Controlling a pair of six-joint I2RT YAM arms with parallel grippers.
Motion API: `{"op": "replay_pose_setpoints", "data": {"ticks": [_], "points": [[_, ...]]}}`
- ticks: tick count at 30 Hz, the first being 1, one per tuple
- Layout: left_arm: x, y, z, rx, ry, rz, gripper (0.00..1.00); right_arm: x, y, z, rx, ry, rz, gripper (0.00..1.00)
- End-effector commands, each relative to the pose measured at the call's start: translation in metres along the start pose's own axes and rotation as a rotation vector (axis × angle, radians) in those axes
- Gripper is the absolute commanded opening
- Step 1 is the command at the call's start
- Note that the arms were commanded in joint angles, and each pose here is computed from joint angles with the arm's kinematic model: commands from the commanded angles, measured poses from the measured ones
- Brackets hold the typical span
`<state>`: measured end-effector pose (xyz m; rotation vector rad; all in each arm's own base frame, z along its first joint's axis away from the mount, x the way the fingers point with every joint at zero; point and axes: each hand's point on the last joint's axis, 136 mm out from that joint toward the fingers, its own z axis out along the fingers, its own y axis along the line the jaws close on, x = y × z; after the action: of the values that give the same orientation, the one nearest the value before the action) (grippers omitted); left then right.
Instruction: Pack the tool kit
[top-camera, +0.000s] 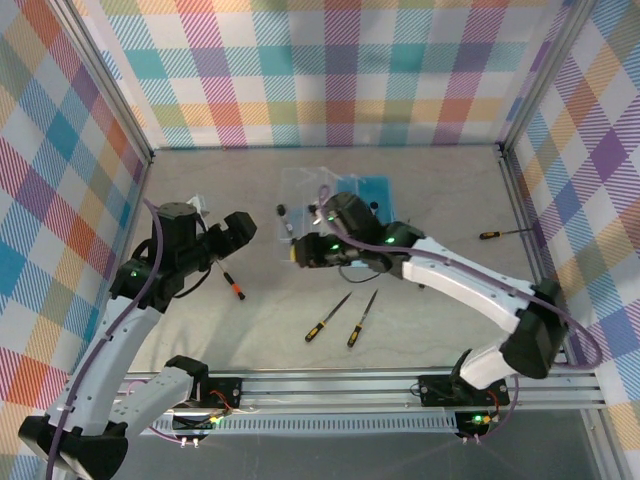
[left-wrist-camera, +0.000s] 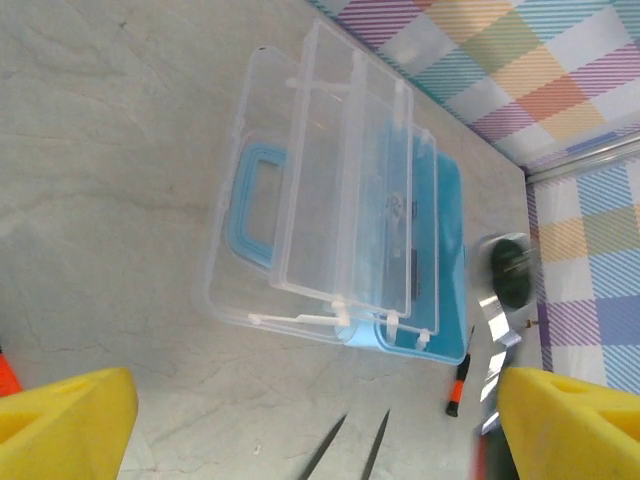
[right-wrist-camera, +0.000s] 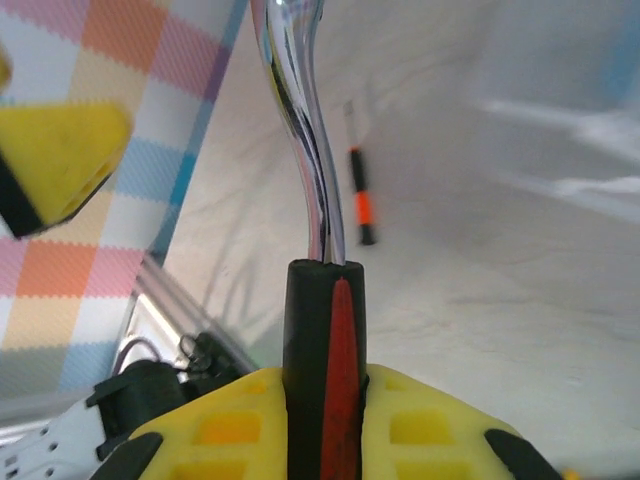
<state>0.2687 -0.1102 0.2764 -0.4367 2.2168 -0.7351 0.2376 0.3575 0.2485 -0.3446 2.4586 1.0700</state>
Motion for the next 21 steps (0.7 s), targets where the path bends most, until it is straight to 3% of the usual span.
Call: {"op": "replay_pose_setpoints", "data": {"ticks": [1, 5, 9, 21], "points": [[0.009, 0.012, -0.008, -0.031, 0.008, 0.028, 0.92, -0.017, -0.058, -0.047, 0.172, -0.093, 0.031, 0.03], [0.014, 0.018, -0.008, -0.048, 0.012, 0.033, 0.92, -0.023, -0.122, -0.081, 0.348, -0.142, 0.111, 0.04], [0.016, 0.019, -0.002, -0.051, 0.028, 0.025, 0.92, -0.028, -0.164, -0.088, 0.439, -0.135, 0.161, 0.04], [0.021, 0.021, 0.005, -0.065, 0.069, 0.033, 0.91, -0.066, -0.236, -0.026, 0.393, 0.053, 0.195, 0.04]]}}
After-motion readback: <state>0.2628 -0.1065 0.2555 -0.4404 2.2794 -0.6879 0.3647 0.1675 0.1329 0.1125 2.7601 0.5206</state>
